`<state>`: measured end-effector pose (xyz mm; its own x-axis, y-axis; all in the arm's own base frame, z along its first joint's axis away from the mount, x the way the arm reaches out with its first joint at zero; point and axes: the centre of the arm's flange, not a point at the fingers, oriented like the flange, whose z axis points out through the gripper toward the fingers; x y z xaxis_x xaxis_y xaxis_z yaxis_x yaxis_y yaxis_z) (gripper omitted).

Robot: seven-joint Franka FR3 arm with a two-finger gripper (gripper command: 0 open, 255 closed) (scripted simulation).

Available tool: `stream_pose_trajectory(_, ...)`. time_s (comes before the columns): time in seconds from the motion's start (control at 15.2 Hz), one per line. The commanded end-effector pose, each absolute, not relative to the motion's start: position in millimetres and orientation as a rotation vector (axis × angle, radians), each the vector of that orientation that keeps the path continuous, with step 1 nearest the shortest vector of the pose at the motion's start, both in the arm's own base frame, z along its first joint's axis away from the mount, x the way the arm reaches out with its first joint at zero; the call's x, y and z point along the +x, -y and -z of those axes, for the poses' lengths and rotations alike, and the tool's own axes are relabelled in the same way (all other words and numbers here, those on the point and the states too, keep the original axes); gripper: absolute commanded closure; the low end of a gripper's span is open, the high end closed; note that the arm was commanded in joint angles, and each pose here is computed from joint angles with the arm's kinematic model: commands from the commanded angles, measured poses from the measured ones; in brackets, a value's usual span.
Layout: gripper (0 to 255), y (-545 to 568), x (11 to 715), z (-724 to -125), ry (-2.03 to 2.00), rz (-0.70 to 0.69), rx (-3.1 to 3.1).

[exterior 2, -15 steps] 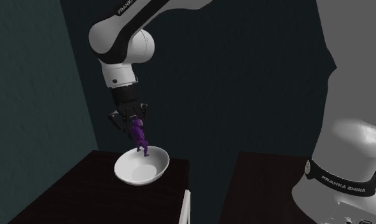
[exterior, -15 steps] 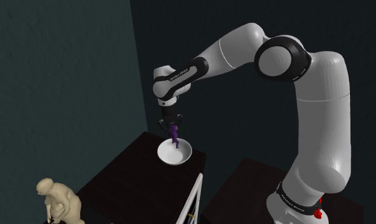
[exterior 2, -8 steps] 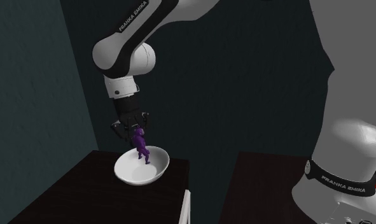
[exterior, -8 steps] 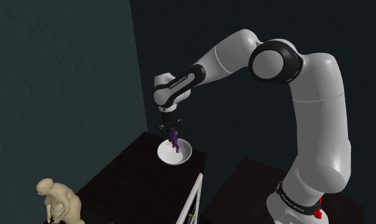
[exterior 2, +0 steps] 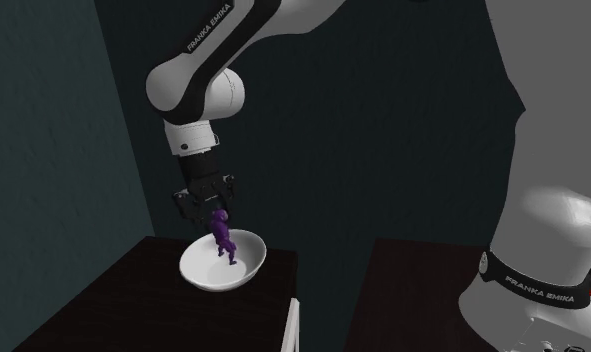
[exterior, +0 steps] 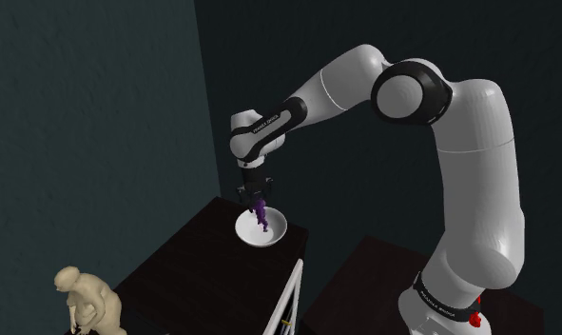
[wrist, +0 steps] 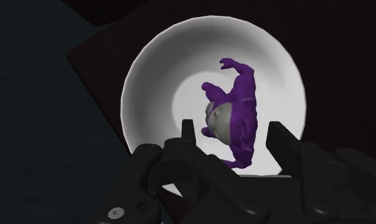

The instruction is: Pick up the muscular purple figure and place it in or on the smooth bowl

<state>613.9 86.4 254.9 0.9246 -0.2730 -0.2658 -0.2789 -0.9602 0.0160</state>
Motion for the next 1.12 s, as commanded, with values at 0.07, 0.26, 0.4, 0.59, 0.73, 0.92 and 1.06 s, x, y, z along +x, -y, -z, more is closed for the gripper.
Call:
stream_pose_trajectory(0.07,0,-86.4,613.9,-254.9,-0.439,-0.418,-3.06)
stream_pose_trajectory(0.26,0,-86.4,613.9,-254.9,-0.439,-0.418,-3.06)
stream_pose_trajectory(0.4,0,-84.8,620.7,-280.4,-0.439,-0.418,-3.06)
stream_pose_trajectory(0.59,0,-83.4,626.9,-303.1,-0.439,-0.418,-3.06)
stream_pose_trajectory(0.73,0,-83.4,626.9,-303.1,-0.439,-0.418,-3.06)
stream_pose_trajectory(0.92,0,-83.4,626.9,-303.1,-0.439,-0.418,-3.06)
stream_pose_trajectory(1.06,0,-83.4,626.9,-303.1,-0.439,-0.417,-3.06)
